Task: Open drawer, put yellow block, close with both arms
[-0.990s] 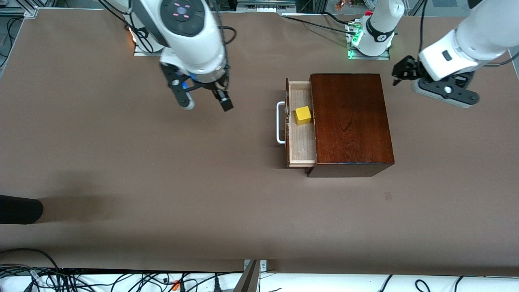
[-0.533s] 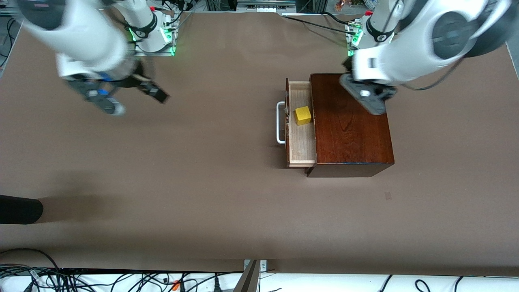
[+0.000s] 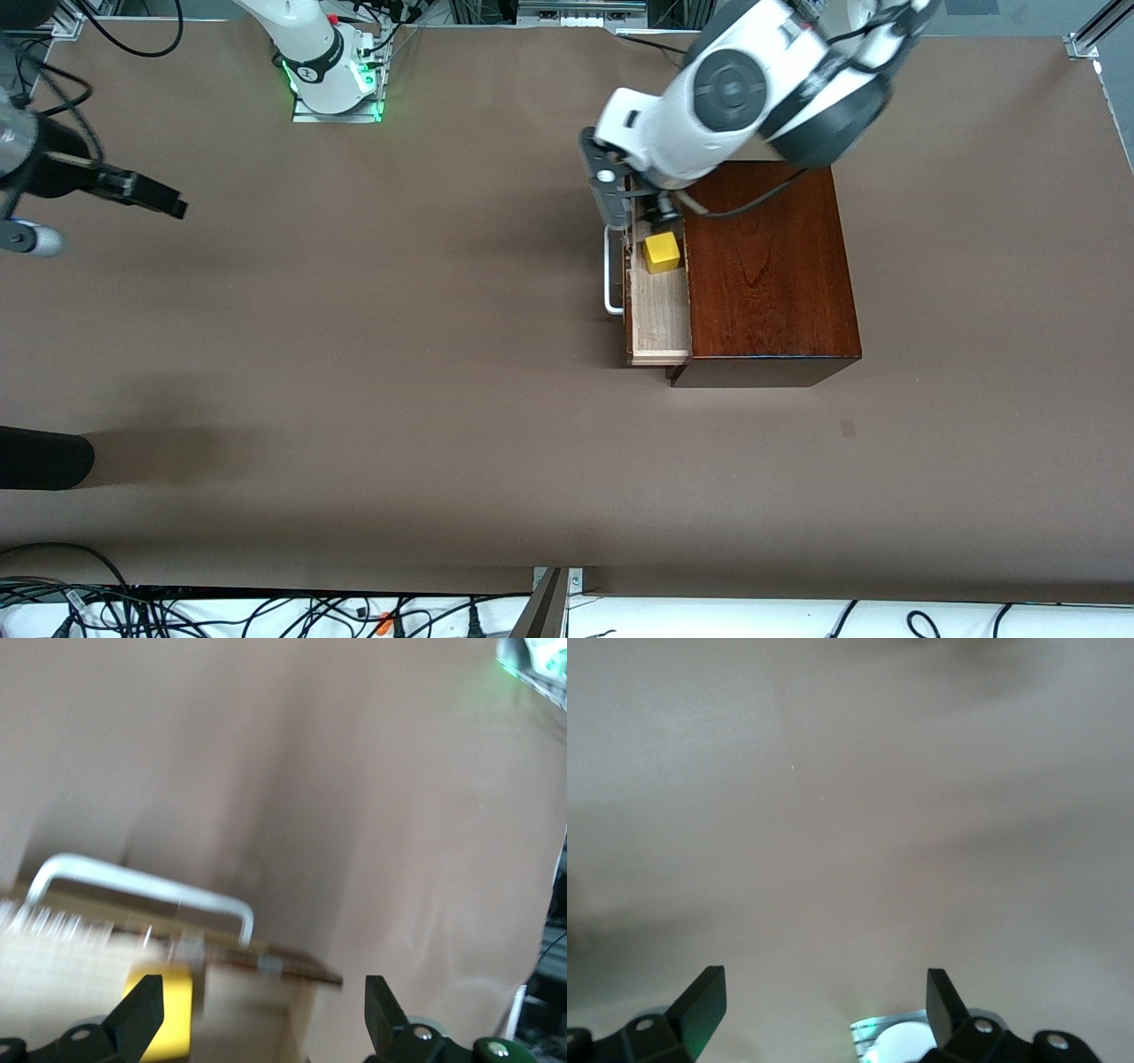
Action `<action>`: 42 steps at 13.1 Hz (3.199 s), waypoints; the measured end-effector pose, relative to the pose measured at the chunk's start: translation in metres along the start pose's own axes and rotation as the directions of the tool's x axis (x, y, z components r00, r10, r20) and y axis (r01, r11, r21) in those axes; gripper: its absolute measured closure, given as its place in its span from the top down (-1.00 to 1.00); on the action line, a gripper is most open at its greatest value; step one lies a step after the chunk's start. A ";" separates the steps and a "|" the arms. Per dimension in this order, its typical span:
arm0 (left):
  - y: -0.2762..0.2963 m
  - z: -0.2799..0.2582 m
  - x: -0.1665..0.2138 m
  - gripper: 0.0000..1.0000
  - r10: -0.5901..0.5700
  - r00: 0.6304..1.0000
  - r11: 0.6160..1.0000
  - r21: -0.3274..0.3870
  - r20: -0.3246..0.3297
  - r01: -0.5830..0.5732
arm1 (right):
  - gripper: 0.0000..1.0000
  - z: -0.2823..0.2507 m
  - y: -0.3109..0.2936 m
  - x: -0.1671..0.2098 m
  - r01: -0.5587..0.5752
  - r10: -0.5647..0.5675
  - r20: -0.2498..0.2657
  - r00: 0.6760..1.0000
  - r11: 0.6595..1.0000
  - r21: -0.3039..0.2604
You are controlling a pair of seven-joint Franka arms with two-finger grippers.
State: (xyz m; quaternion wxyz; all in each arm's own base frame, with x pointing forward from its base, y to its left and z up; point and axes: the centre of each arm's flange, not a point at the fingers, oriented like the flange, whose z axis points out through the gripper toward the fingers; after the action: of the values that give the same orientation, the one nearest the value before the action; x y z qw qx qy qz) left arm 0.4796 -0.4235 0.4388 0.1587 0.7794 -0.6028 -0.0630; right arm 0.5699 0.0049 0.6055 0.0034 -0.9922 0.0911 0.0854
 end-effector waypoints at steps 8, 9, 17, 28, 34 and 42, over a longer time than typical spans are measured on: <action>-0.024 0.135 0.039 1.00 0.360 0.905 0.905 0.152 0.225 -0.398 | 1.00 0.029 0.028 0.018 0.118 -0.119 -0.018 0.993 0.993 -0.028; -0.028 0.143 0.038 1.00 0.367 0.901 0.901 0.153 0.232 -0.406 | 1.00 0.030 0.027 0.018 0.121 -0.121 -0.017 0.992 0.992 -0.029; -0.038 0.144 0.029 1.00 0.401 0.870 0.886 0.120 0.285 -0.448 | 1.00 0.029 0.021 0.017 0.131 -0.132 -0.019 0.991 0.991 -0.029; -0.083 0.130 -0.019 1.00 0.331 0.876 0.929 0.040 0.350 -0.367 | 1.00 0.022 0.021 0.019 0.131 -0.132 -0.046 0.990 0.991 -0.029; -0.080 0.113 -0.011 1.00 0.289 0.910 0.946 0.057 0.299 -0.319 | 1.00 0.018 0.021 0.018 0.131 -0.132 -0.055 0.990 0.991 -0.029; -0.074 -0.012 -0.069 1.00 -0.253 0.943 0.967 0.056 0.218 0.247 | 1.00 0.018 0.021 0.018 0.131 -0.132 -0.058 0.989 0.991 -0.029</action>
State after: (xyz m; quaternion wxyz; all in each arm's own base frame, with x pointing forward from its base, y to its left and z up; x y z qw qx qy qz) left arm 0.5325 -0.3390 0.4196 0.0697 0.8396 -0.5140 -0.1616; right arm 0.5811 -0.0186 0.5850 -0.0061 -0.9981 0.0244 0.0562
